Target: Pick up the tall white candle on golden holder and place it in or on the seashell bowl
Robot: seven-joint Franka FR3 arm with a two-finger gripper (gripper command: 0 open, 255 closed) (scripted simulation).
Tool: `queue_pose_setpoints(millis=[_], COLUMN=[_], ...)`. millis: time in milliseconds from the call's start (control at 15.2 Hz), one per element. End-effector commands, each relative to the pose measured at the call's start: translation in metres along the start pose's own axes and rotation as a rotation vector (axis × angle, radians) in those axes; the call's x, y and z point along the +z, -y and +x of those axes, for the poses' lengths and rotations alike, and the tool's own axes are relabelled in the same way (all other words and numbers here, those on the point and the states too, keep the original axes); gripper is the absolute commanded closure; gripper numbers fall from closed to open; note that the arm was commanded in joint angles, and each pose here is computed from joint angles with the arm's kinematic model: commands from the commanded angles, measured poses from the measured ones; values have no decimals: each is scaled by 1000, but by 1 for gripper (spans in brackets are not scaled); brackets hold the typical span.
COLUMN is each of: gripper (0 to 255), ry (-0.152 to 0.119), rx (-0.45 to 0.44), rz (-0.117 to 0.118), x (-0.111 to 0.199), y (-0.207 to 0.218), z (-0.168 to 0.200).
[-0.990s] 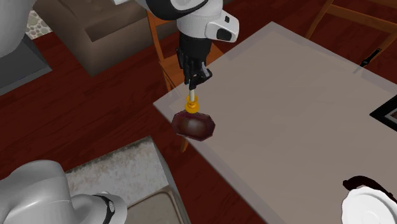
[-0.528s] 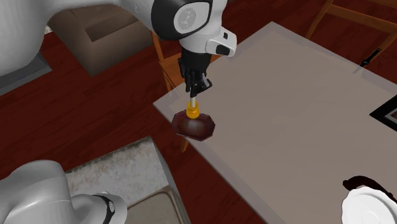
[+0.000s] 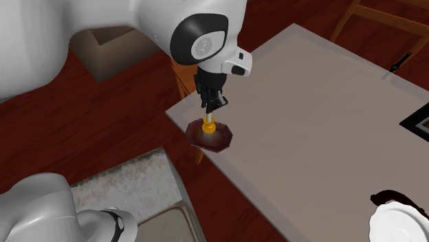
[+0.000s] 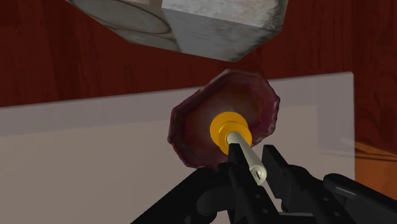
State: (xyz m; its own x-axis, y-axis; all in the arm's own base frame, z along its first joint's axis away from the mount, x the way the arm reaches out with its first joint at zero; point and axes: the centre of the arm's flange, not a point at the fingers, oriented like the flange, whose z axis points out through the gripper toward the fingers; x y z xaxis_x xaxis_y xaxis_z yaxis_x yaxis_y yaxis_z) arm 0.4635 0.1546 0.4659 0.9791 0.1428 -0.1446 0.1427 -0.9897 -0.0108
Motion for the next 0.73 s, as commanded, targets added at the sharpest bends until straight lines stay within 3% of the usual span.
queue_pose_setpoints(millis=[0,132,660], gripper=[255,255,255], ry=[-1,-1,0], rx=[0,0,0], rz=[0,0,0], x=[10,24,24], y=[0,0,0], z=[1,3,3])
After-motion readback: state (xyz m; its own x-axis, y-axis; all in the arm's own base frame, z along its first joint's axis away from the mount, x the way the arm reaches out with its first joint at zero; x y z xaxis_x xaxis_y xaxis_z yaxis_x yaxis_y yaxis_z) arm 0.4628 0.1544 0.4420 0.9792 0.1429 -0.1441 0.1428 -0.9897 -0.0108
